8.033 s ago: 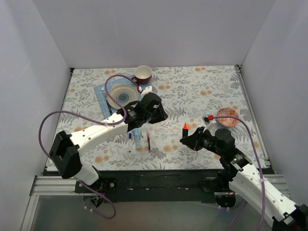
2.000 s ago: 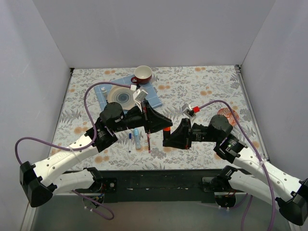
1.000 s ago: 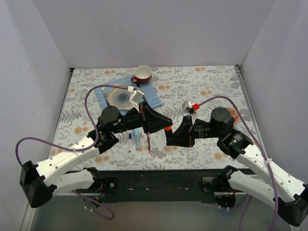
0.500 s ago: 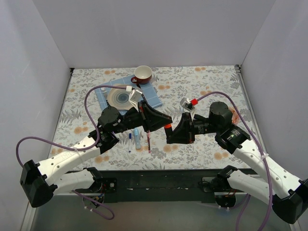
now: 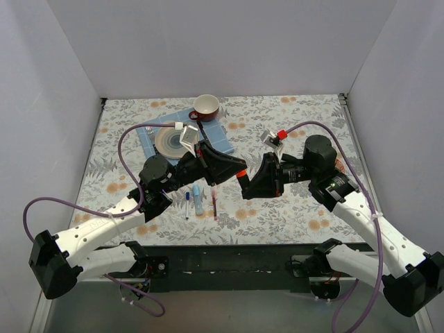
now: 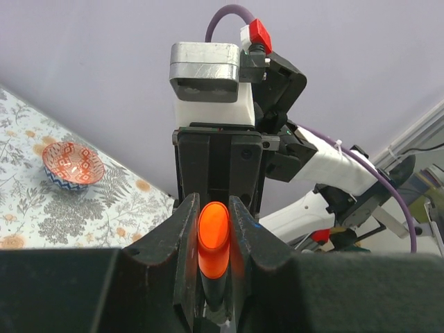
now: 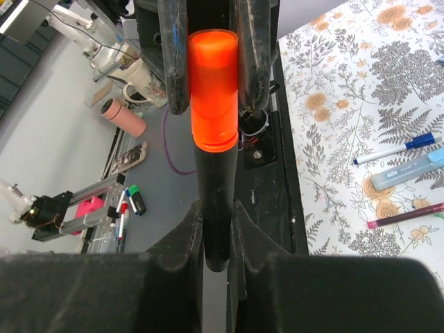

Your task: Insert the pens into the pen caps

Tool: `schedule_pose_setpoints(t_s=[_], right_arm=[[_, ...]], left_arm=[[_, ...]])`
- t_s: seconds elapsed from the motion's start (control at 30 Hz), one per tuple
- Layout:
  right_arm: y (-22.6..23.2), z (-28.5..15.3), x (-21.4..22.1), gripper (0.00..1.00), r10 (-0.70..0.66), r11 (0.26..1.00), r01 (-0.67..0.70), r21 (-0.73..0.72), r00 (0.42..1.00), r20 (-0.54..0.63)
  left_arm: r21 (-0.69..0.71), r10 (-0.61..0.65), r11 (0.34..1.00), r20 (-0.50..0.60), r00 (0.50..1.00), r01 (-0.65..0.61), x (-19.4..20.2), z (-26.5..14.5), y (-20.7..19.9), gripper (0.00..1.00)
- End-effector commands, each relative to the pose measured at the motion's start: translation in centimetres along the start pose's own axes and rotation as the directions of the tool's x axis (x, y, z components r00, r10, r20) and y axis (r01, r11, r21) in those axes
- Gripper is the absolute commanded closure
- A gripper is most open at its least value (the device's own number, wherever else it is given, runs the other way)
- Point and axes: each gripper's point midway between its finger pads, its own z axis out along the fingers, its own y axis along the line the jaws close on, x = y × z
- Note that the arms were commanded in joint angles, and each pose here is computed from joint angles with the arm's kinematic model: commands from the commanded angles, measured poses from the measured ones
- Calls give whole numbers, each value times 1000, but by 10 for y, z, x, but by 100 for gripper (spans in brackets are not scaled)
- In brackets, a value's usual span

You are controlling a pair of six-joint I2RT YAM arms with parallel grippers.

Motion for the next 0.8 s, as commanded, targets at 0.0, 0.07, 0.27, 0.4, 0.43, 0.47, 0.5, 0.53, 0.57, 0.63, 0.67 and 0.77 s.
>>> schedule_pose_setpoints(t_s=[0.0, 0.07, 0.27, 0.4, 0.43, 0.47, 0.5, 0.53, 0.57, 0.63, 0.67, 0.77], right_arm=[[44, -36, -178, 99, -522, 852, 464, 241, 726, 447], [45, -39, -184, 99, -536, 844, 479, 243, 716, 447], [38, -37, -187, 99, -516, 855, 470, 220, 725, 456], [30, -36, -188, 99, -504, 863, 449, 231, 733, 456], [27, -36, -189, 99, -508, 861, 447, 242, 734, 452], [28, -39, -195, 99, -544, 839, 471, 273, 712, 444], [20, -39, -194, 99, -530, 847, 443, 293, 734, 425], [16, -41, -198, 99, -541, 839, 432, 330, 727, 424], [17, -44, -202, 99, -569, 819, 450, 356, 711, 412], [12, -46, -203, 99, -569, 816, 435, 381, 719, 399], [8, -47, -203, 99, -571, 813, 429, 394, 721, 392], [5, -51, -209, 99, -592, 793, 429, 432, 710, 381]], left_arm=[[-57, -310, 928, -669, 676, 368, 179, -69, -17, 100], [-62, -322, 923, -667, 672, 381, 181, -65, -18, 100], [-20, -308, 915, -679, 667, 403, 191, -52, -32, 100], [-73, -344, 909, -685, 642, 410, 204, -50, -21, 100], [-93, -358, 906, -690, 629, 414, 208, -51, -19, 100], [-108, -362, 906, -700, 616, 410, 214, -51, -17, 100], [-135, -369, 911, -687, 626, 390, 215, -48, -12, 100], [-177, -387, 908, -697, 603, 379, 221, -54, -6, 100], [-177, -376, 916, -694, 615, 361, 220, -56, -5, 100], [-203, -379, 919, -688, 619, 337, 221, -60, -1, 100], [-210, -380, 920, -684, 623, 330, 220, -61, 0, 100], [-239, -368, 929, -690, 624, 283, 222, -62, 8, 100]])
